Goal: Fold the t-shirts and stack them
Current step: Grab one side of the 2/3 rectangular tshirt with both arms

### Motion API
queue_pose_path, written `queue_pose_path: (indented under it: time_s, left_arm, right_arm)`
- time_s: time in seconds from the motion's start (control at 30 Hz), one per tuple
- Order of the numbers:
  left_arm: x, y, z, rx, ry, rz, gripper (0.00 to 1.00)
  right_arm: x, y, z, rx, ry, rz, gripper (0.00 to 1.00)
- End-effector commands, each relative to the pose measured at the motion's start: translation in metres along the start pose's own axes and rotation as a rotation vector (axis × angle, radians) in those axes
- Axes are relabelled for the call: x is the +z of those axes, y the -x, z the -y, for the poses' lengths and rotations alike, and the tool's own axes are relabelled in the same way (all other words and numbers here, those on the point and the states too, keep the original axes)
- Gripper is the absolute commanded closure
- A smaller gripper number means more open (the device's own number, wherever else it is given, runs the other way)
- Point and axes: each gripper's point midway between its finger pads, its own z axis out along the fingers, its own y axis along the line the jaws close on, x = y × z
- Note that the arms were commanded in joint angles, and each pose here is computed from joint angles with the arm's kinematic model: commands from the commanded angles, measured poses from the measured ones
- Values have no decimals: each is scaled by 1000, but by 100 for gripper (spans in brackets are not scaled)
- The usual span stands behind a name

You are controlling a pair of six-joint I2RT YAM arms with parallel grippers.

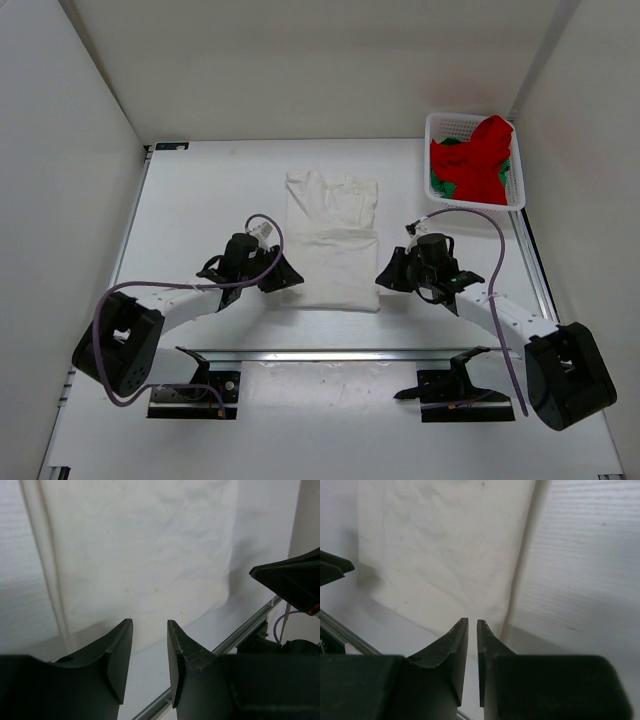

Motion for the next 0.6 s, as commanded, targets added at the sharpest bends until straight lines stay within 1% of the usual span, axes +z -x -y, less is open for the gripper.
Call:
queue_pose_path:
  time_s: [0.0, 0.03, 0.07, 0.1, 0.17, 0.2, 0.23, 0.27, 0.33, 0.43, 0.5, 0.53, 0.57]
  left_arm:
    - [-13, 22, 21, 82, -11, 52, 55]
    - [-15, 18, 13, 110, 25, 46, 53]
    - [-20, 10, -1, 98, 69, 28, 52]
    - [-21, 7, -10, 114, 106, 25, 50]
    - [-29, -1, -35, 109, 165, 19, 46]
    - [-32, -10, -47, 117, 201, 4, 43]
    - [-34, -12, -52, 116, 217, 10, 39]
    - [-36, -15, -57, 106, 221, 11, 36]
    - [-34, -26, -63, 95, 219, -13, 34]
    - [-28, -34, -63, 81, 205, -36, 33]
    - [-23, -38, -62, 79, 202, -53, 37]
    - [-21, -38, -61, 85, 199, -51, 39]
    - [-20, -40, -60, 80, 196, -62, 44]
  right_arm:
    - [-9, 17, -12, -18, 38, 50, 87]
    - [-9, 12, -7, -19, 26, 45, 83]
    - [-10, 10, -8, -16, 29, 48, 81]
    - [-10, 0, -6, -10, 31, 28, 75]
    - [-10, -17, 2, -3, 22, 2, 70]
    - [-9, -22, 6, 4, 14, 0, 65]
    - [-8, -31, 8, 13, 18, -21, 61]
    - [-8, -39, 9, 21, 25, -40, 60]
    - [-6, -47, 11, 31, 27, -57, 55]
    - [-3, -52, 17, 49, 26, -63, 53]
    - [-1, -55, 15, 57, 46, -79, 53]
    - [0, -54, 14, 60, 47, -76, 56]
    - [1, -58, 14, 61, 47, -95, 58]
